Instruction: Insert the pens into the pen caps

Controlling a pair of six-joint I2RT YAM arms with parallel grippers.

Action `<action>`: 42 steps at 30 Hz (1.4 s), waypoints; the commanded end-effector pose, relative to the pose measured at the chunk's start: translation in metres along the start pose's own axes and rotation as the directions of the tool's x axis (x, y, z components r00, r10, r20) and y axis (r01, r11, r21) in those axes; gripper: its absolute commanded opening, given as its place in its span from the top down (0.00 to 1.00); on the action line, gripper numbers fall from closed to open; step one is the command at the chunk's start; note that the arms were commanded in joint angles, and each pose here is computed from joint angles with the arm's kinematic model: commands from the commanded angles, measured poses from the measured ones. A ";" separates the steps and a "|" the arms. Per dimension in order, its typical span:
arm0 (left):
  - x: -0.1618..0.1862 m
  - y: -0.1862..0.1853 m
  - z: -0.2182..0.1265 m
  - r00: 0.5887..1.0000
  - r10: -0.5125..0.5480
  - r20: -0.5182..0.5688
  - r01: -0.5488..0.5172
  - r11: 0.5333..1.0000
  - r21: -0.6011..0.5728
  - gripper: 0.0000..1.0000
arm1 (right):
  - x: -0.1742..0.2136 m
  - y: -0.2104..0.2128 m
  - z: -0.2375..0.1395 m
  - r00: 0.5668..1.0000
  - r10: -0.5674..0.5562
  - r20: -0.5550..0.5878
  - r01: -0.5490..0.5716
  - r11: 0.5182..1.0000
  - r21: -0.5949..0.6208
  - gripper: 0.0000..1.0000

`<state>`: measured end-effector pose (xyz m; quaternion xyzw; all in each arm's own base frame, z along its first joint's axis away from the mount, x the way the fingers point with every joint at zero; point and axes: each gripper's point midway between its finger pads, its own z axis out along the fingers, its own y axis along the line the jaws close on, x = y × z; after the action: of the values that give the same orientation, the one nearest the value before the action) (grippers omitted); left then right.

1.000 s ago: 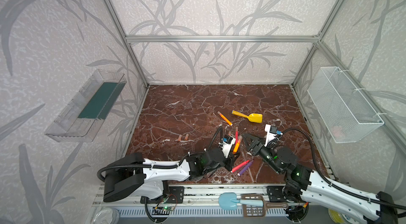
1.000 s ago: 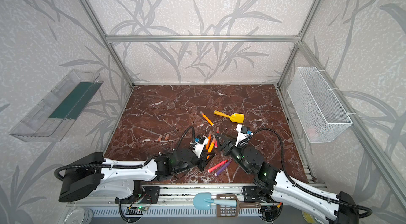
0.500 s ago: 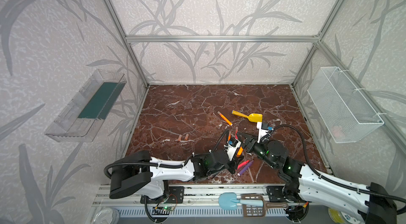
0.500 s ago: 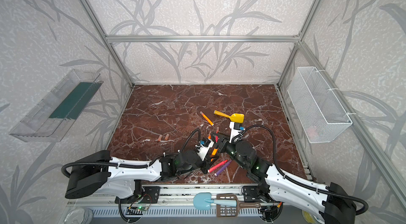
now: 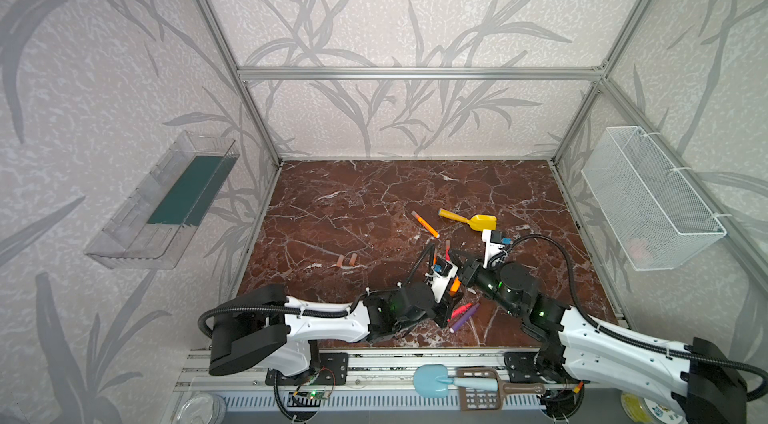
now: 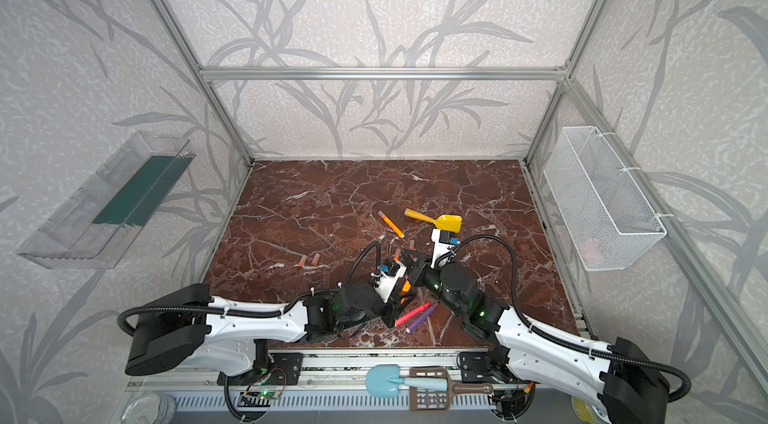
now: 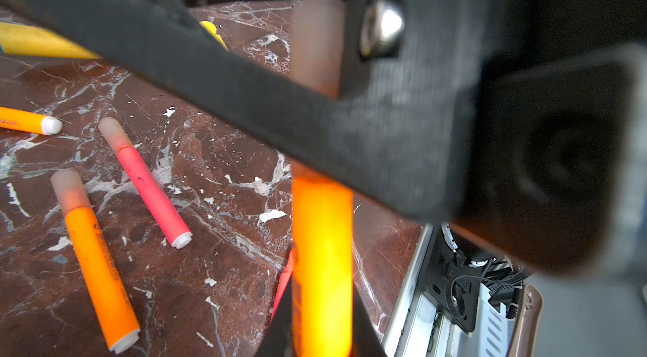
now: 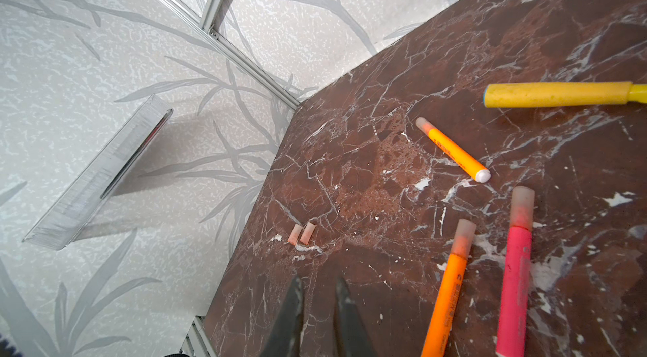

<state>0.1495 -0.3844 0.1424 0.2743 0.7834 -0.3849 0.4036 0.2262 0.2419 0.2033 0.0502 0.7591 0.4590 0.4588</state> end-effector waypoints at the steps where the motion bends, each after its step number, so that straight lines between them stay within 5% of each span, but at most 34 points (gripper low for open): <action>1: -0.017 -0.002 -0.005 0.999 0.010 0.052 -0.010 1.000 -0.004 1.00 | -0.006 0.028 -0.002 1.000 -0.006 -0.017 0.004 0.996 -0.093 1.00; 24: -0.106 0.041 -0.040 0.980 -0.075 0.185 0.076 0.997 0.002 1.00 | 0.068 0.067 -0.004 0.975 -0.131 -0.182 0.079 0.960 -0.267 1.00; 34: -0.133 0.098 -0.075 0.936 0.052 0.347 0.081 0.931 -0.357 1.00 | 0.111 0.046 0.002 0.959 0.003 -0.284 -0.018 0.999 -0.048 1.00; 42: -0.141 0.089 -0.079 0.931 0.036 0.362 0.082 0.949 -0.305 1.00 | 0.111 0.046 0.002 0.972 -0.030 -0.232 0.015 0.998 -0.068 1.00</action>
<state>0.1651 -0.3236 0.1511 0.3422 0.7935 -0.3257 0.3838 0.2142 0.2905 0.2136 0.0994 0.7378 0.4605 0.4835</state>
